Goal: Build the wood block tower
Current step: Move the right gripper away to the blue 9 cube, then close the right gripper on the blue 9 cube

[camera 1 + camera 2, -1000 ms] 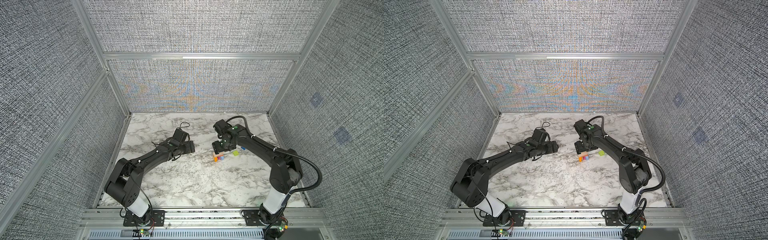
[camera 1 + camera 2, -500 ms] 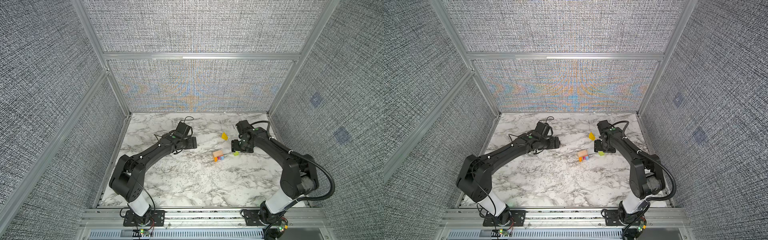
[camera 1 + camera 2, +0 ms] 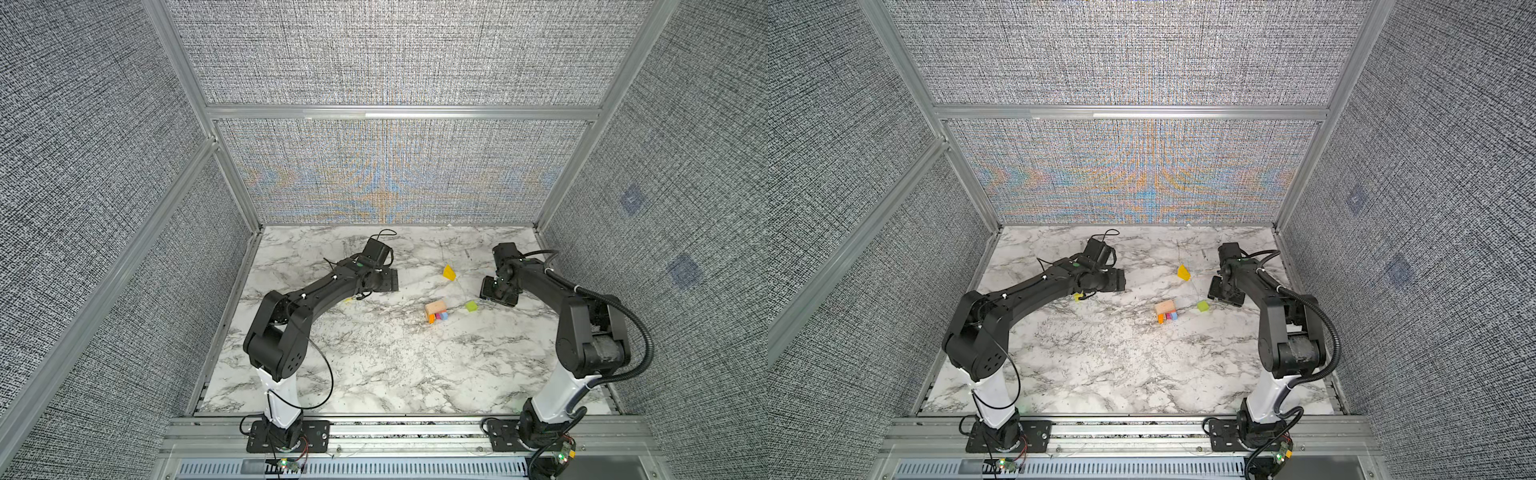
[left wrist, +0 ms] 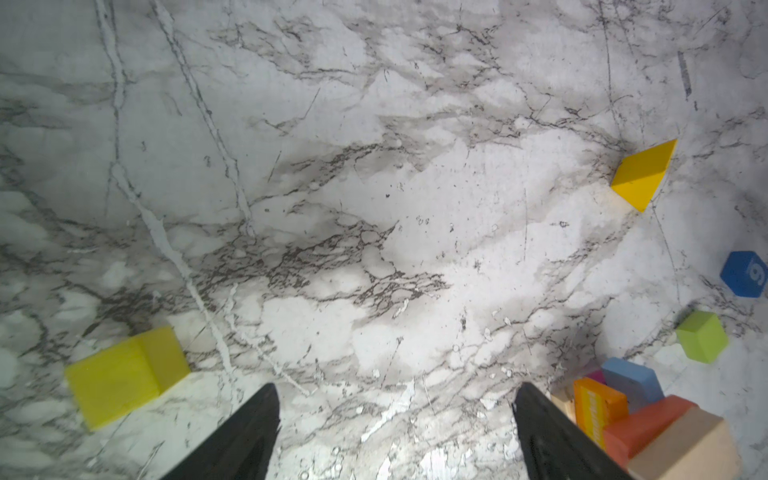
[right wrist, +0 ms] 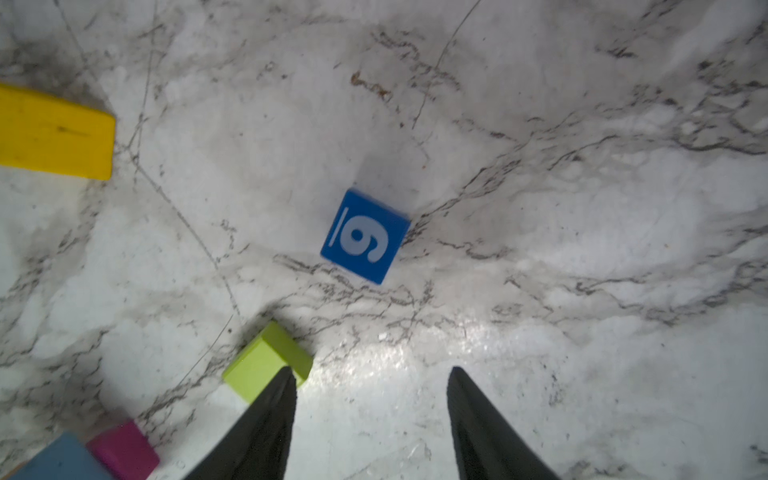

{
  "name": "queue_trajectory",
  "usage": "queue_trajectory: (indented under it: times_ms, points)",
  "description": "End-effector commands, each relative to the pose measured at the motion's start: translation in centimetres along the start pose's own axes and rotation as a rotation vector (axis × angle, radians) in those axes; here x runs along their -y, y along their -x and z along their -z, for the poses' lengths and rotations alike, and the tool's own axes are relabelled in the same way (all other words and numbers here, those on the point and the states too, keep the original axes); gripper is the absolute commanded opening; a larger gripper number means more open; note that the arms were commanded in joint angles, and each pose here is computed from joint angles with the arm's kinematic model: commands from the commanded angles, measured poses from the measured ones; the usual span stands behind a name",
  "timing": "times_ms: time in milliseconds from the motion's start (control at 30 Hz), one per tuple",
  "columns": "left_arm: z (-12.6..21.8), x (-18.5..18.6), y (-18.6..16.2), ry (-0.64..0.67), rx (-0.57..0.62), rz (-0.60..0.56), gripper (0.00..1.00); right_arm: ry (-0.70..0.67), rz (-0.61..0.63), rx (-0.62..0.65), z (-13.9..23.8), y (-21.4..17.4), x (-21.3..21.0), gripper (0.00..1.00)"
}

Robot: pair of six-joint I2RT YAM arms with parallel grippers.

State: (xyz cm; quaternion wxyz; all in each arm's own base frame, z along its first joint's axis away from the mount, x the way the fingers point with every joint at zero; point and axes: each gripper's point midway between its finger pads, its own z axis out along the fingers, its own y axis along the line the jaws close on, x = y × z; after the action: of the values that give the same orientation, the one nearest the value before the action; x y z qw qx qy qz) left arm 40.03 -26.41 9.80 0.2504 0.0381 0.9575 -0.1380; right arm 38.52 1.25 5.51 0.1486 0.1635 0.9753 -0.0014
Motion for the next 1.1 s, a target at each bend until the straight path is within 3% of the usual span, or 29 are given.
queue_trajectory:
  times_ms: [0,367,567,1067]
  points:
    - [-1.0,0.4,1.4,0.001,0.033,-0.029,0.89,0.023,-0.034,0.031,-0.7,1.7,-0.3,0.59]
    - [-2.4,1.9,3.4,-0.053,0.102,-0.036,0.89,0.013,-0.034,-0.014,-3.4,3.6,-0.8,0.56]
    - [-3.6,1.9,3.0,-0.059,0.077,-0.043,0.89,0.007,-0.031,-0.023,-3.6,3.8,-0.6,0.54]
    - [-3.8,1.5,2.4,-0.052,0.068,-0.037,0.89,0.028,-0.023,-0.069,-4.4,3.4,-1.1,0.38]
